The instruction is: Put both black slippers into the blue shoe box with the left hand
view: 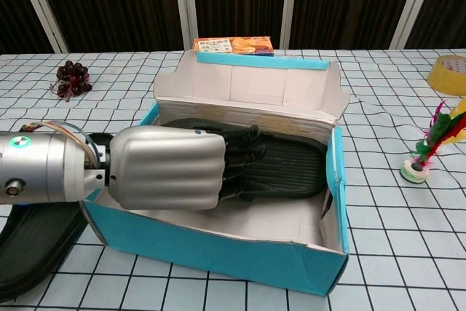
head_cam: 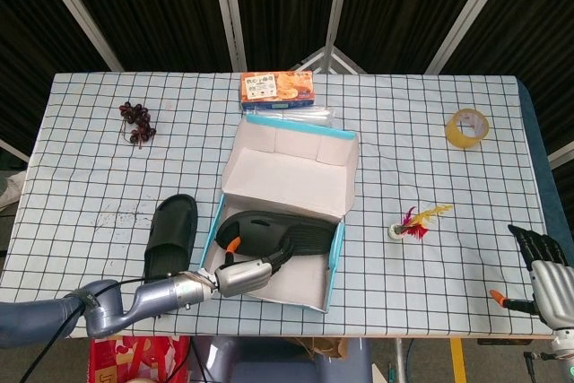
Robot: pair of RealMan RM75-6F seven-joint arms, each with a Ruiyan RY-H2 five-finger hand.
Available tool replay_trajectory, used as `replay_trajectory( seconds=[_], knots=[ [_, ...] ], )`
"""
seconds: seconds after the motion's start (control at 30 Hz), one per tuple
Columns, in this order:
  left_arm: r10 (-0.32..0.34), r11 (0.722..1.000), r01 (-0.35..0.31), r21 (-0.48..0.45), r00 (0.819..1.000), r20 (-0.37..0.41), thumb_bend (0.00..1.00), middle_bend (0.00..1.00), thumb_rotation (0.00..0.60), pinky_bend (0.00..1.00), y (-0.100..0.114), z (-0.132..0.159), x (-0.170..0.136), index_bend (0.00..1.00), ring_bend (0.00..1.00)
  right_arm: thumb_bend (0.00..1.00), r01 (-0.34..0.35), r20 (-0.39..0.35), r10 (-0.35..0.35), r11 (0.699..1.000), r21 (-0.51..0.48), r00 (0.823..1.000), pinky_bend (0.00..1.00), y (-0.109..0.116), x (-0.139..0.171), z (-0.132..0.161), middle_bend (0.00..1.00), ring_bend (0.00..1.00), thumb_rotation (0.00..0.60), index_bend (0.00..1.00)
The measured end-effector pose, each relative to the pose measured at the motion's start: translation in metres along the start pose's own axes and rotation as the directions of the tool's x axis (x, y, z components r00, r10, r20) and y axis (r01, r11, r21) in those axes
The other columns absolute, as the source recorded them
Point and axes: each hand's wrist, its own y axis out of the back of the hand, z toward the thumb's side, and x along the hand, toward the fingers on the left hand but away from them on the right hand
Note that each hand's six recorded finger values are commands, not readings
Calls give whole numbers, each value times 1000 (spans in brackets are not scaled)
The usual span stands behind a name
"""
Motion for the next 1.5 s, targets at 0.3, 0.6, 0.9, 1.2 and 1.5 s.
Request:
replay_trajectory(
  seconds=[0.3, 0.6, 0.9, 1.2, 1.5],
  knots=[
    [-13, 1000, 13, 0, 1000, -21, 386, 417, 600, 168, -4, -4, 1, 371, 117, 161, -4, -1, 4, 1000, 3, 1000, 36, -1, 0, 1, 108, 85, 600, 54],
    [-38, 999, 39, 24, 998, -42, 301, 258, 600, 142, -9, -7, 0, 237, 67, 161, -10, -3, 10, 1000, 3, 1000, 36, -1, -1, 1, 108, 85, 600, 54],
    [-71, 994, 75, 73, 996, -54, 224, 100, 600, 99, -12, -12, -4, 132, 1, 161, -15, -3, 15, 1000, 0, 1000, 36, -2, -1, 1, 108, 85, 600, 54],
    [-114, 989, 119, 92, 992, -57, 198, 53, 600, 79, -11, -16, -8, 87, 0, 161, -20, -4, 20, 1000, -3, 1000, 36, -2, -1, 0, 108, 85, 600, 55],
    [-79, 997, 74, -28, 976, -203, 198, 160, 600, 80, 12, -62, -22, 117, 0, 161, -13, 7, 13, 1000, 0, 1000, 36, -1, -2, -1, 108, 85, 600, 55]
  ],
)
